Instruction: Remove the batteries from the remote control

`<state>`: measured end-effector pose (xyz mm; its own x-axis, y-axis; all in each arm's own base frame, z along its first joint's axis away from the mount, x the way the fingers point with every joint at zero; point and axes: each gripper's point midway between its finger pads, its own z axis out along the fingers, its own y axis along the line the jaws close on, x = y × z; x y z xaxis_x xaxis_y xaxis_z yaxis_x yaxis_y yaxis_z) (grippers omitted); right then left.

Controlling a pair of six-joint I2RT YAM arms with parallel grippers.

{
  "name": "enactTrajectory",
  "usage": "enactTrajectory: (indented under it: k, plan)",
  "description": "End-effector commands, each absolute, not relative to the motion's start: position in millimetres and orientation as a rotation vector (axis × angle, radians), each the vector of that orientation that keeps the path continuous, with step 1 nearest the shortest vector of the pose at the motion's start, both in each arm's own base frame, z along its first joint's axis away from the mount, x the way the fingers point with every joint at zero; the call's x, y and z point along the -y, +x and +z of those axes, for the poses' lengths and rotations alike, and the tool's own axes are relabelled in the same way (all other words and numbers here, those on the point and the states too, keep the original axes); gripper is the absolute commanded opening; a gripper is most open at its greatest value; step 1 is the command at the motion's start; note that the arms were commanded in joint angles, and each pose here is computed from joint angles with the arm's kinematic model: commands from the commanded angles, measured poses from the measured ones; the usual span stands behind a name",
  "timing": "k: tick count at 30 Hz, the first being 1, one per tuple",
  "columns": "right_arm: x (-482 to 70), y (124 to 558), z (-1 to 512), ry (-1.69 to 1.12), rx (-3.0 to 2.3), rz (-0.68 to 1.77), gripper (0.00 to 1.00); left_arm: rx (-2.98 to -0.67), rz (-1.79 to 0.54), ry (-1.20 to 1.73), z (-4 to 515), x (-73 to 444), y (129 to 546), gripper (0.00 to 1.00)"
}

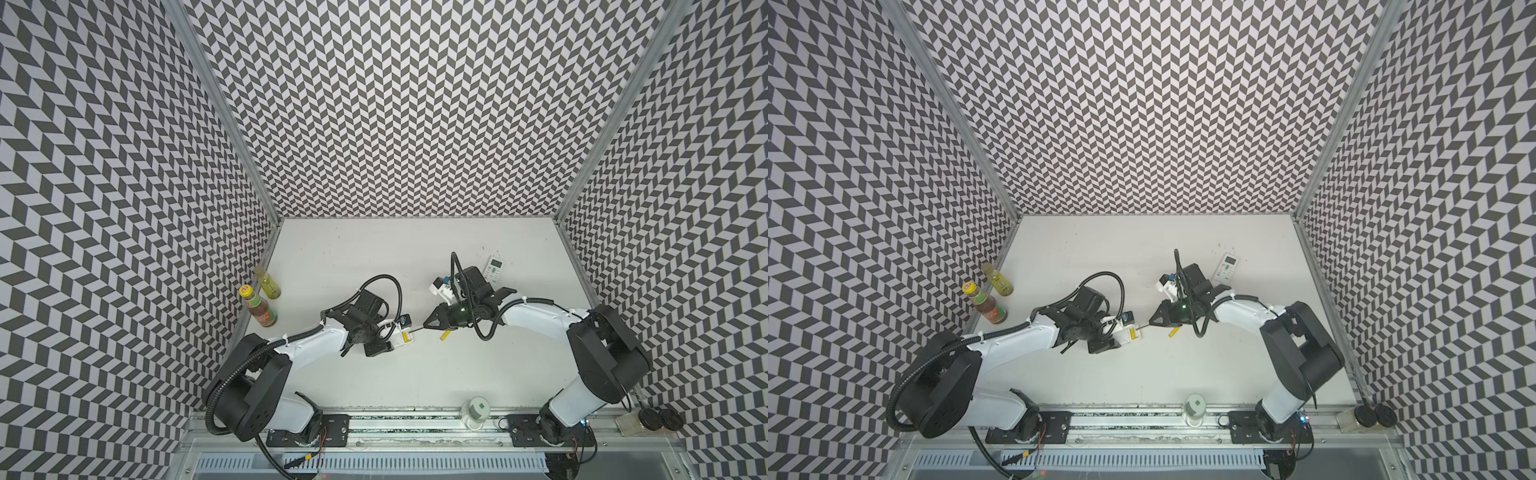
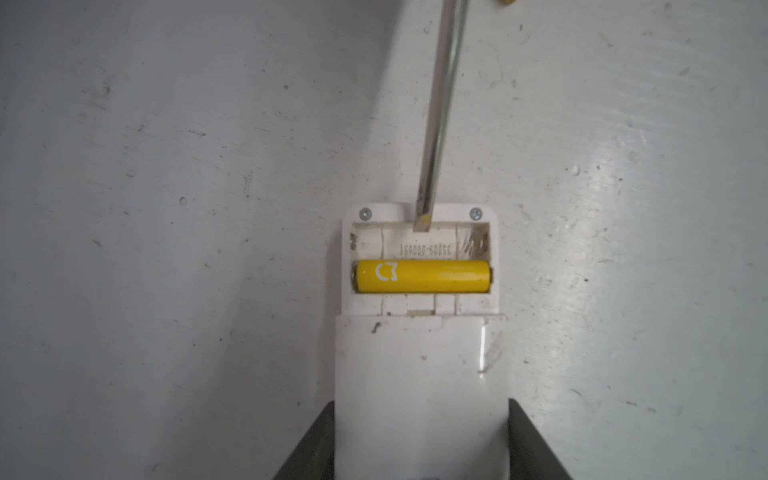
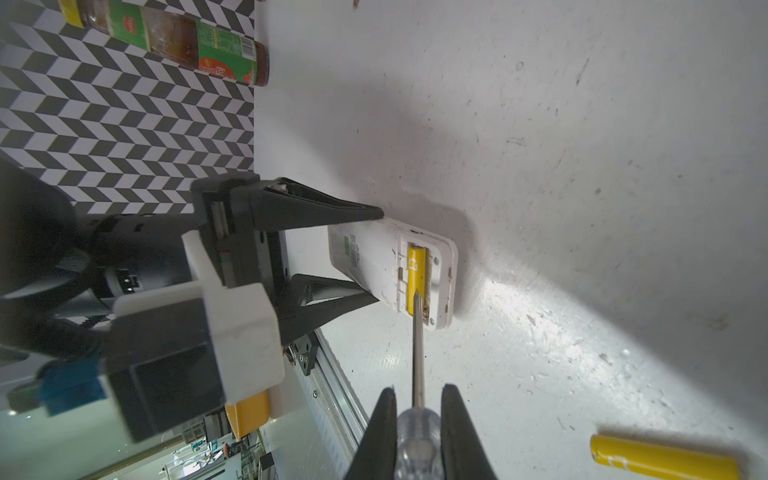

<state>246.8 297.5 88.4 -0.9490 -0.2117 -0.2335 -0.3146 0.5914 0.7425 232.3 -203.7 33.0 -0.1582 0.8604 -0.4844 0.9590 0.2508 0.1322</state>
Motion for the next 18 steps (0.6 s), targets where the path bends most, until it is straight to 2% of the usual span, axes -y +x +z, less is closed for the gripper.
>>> enactTrajectory:
  k: [1,18]
  plan:
    - [-297.8,250.0,83.0,-0.440,-2.688,1.267,0.00,-2.049,-0.265,1.671,29.3,203.7,233.8,0.18]
    - [-306.7,249.2,69.5,-0.438,-2.702,1.270,0.00,-2.052,-0.256,1.693,29.5,206.4,232.5,0.18]
